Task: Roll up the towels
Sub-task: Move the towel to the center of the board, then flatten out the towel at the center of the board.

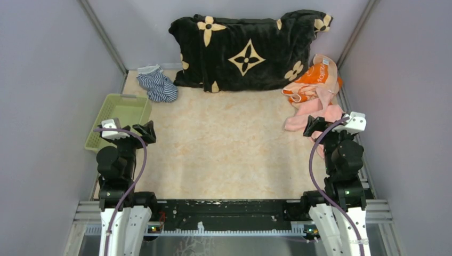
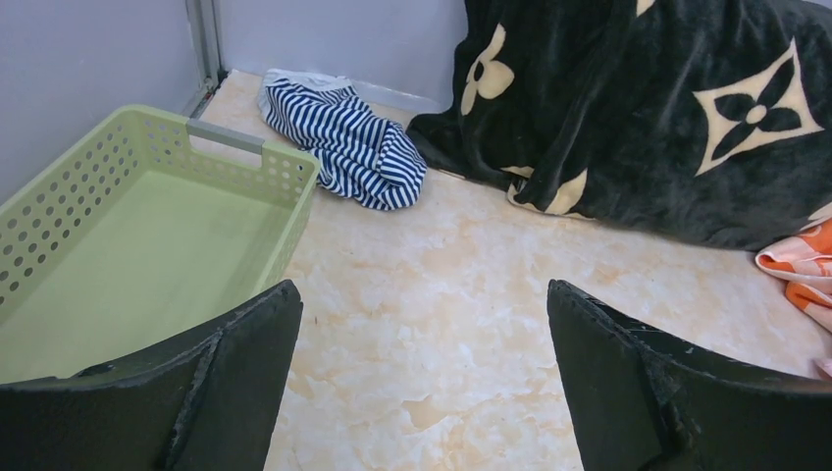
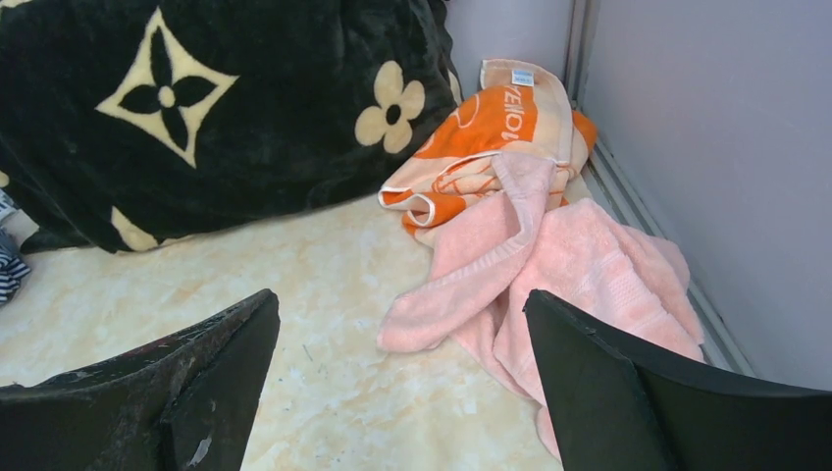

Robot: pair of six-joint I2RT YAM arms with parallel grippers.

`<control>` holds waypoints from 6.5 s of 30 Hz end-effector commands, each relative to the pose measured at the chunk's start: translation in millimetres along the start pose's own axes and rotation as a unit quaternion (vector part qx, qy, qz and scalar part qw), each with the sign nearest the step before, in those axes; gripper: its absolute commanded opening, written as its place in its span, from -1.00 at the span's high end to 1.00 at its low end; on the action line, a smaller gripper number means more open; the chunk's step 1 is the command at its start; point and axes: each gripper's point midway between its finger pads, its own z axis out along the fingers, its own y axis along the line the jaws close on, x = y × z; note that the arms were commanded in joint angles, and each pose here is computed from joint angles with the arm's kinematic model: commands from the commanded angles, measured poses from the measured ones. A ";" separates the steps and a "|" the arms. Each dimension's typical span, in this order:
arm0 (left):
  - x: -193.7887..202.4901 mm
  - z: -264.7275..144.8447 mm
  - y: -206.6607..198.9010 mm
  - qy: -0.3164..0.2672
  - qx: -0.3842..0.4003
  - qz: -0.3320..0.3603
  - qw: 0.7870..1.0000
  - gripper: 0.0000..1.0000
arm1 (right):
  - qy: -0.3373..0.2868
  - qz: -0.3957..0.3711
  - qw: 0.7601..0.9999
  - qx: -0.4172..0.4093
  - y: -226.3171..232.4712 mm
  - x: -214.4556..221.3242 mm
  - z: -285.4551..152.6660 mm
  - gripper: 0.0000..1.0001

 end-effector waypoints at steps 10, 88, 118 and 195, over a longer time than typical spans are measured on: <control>20.7 0.3 -29.7 0.032 0.094 0.031 0.995 -1.00 | 0.096 -0.009 0.994 0.042 -2.4 21.2 34.0 -0.98; 195.5 -7.1 -40.1 0.426 0.013 -0.125 0.896 -0.69 | 0.423 -0.084 0.900 -0.065 122.6 168.4 19.3 -0.41; 276.1 -18.9 34.8 0.551 -0.172 0.014 0.816 0.24 | 0.414 -0.031 0.910 0.012 63.2 199.3 21.7 -0.41; 171.4 70.6 72.5 0.346 -0.195 0.012 0.918 1.00 | 0.531 0.090 0.811 0.228 -58.9 271.3 58.1 0.18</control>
